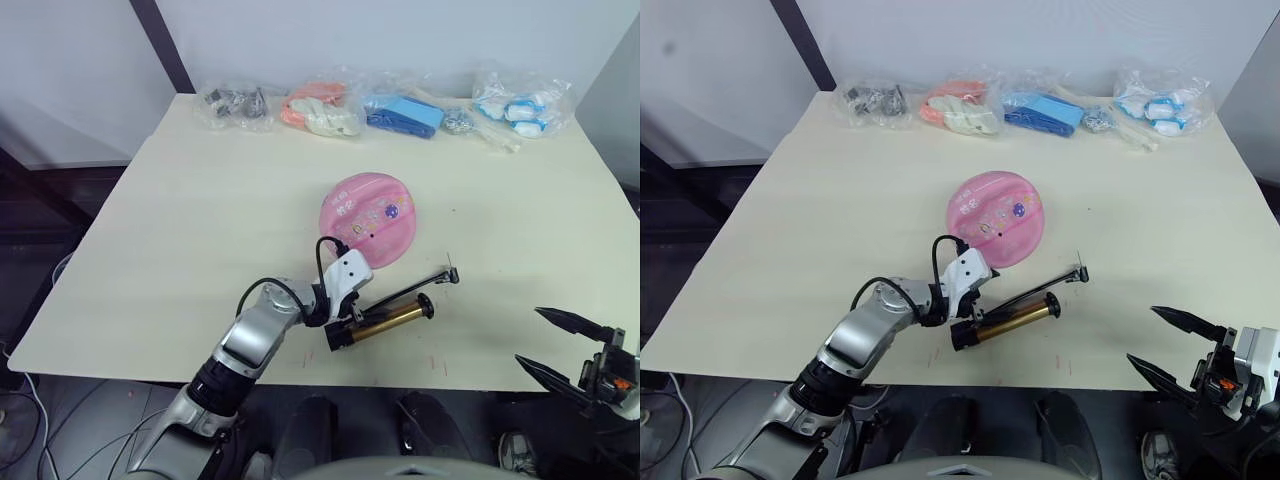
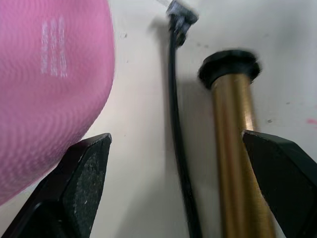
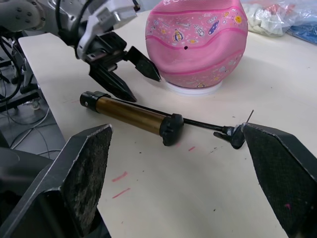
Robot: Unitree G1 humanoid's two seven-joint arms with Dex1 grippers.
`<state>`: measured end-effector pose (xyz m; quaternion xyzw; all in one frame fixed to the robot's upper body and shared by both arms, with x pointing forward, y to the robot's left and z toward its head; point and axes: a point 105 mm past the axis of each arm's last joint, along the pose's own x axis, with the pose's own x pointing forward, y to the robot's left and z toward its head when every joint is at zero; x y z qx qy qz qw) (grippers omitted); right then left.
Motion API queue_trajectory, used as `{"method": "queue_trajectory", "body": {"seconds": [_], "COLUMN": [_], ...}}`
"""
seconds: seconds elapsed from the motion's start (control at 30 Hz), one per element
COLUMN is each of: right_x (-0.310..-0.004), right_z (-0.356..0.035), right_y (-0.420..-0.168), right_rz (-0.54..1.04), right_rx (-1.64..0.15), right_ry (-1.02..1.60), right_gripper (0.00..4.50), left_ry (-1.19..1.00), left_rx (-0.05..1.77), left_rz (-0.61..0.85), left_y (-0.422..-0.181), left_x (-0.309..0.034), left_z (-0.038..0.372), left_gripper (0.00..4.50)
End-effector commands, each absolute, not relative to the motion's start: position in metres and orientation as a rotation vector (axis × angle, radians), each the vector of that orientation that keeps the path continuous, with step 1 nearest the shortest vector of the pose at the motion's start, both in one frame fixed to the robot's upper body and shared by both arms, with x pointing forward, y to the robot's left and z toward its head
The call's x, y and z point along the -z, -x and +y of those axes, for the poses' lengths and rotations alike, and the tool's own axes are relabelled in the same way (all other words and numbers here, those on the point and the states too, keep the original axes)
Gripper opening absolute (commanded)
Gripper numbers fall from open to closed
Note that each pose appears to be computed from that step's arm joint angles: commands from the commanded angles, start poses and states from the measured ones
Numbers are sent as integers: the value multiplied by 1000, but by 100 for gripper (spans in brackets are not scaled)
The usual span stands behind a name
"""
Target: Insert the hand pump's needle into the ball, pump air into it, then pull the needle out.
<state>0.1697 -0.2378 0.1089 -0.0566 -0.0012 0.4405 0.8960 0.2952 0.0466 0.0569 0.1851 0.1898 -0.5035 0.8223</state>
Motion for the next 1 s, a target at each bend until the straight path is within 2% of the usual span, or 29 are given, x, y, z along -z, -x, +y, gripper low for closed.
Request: {"method": "queue_trajectory", "body": {"seconds": [0.03, 0.23, 0.83, 0.9, 0.97, 1.0], "right_x": [-120, -119, -110, -110, -109, -109], "right_z": [-240, -241, -257, -257, -258, -259], "right_y": [-169, -166, -163, -164, -163, -162], "right_rz": [-37, -32, 5, 6, 8, 10], "right_rx": [-909, -900, -834, -832, -830, -827], "right_ry": [145, 144, 173, 174, 175, 176], "right_gripper": [437, 437, 437, 450, 450, 450], "left_ry": [-426, -437, -544, -553, -561, -560], "left_rx": [1078, 1059, 1231, 1249, 1256, 1259], "left_rz": [378, 401, 474, 487, 486, 486], "left_y": [-297, -301, -288, -286, -287, -287], "left_x": [-59, -52, -18, -14, -13, -12], "left_z": [39, 37, 8, 6, 6, 5], "left_gripper": [450, 450, 450, 398, 316, 298]}}
